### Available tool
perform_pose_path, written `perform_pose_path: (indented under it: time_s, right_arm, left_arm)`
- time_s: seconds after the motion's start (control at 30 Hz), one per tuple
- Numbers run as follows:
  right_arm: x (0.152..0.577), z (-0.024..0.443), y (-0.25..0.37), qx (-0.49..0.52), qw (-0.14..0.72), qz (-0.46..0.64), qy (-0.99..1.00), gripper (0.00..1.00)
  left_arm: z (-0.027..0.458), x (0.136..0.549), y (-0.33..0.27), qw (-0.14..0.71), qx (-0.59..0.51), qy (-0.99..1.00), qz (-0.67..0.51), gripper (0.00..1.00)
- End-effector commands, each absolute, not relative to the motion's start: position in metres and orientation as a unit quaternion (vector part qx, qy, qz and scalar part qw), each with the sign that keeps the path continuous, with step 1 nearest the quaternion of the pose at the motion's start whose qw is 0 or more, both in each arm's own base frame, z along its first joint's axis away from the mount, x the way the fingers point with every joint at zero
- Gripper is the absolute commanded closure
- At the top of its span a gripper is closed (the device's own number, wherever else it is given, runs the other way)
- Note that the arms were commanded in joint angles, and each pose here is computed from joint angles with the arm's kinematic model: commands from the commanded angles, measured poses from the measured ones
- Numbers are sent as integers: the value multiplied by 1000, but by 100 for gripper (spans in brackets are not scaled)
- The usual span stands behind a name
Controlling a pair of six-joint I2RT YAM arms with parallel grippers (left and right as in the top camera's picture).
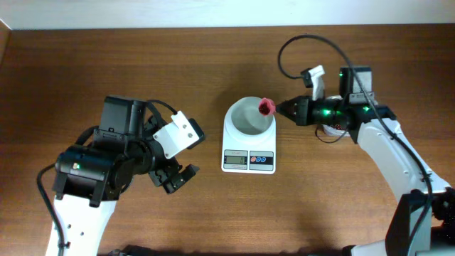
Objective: Scoop and weigh 50g on scale
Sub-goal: 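Lift the bean-filled pink scoop with the right gripper toward the bowl, then tip the pink scoop to pour beans into the white bowl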
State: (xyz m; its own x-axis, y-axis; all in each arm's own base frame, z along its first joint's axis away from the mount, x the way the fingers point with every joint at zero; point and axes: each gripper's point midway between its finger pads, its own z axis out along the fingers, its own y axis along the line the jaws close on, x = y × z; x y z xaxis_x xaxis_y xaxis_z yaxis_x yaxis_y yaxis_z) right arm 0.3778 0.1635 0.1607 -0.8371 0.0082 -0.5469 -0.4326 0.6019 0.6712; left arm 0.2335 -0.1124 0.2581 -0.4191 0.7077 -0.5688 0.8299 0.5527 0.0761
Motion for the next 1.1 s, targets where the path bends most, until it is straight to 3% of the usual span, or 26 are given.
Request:
perform_pose_path:
  time_s: [0.0,0.1,0.33,0.6,0.7,0.83,1.0,1.07]
  right_arm:
    - [386,152,168,-185,295,358,866,95]
    - [393,143,168,-231,321,290,872,96]
    - [390,146,188,-333,354,258,835,95]
    - [395,144,187,-337,360,232,838,96]
    - [375,156,212,-358,349,312,808,96]
    - [385,149,201,-353,357,267,822,96]
    - [373,157,213,-342,339,329,813,96]
    - [380,152,204,-332,343,299,826,96]
  left_arm:
    - [258,232,-113,283,467,830,-114,1]
    - [258,232,-113,283,467,830,-114,1]
    - [258,232,-113,283,467,830,-114,1]
    - [258,232,-113,283,467,830,-114,1]
    - [258,232,-113,283,467,830,-114,1]
    - [258,232,-113,283,467,830,-114,1]
    - [258,232,-113,283,467,830,-114,1]
    - [258,232,-113,283,467,830,-114,1]
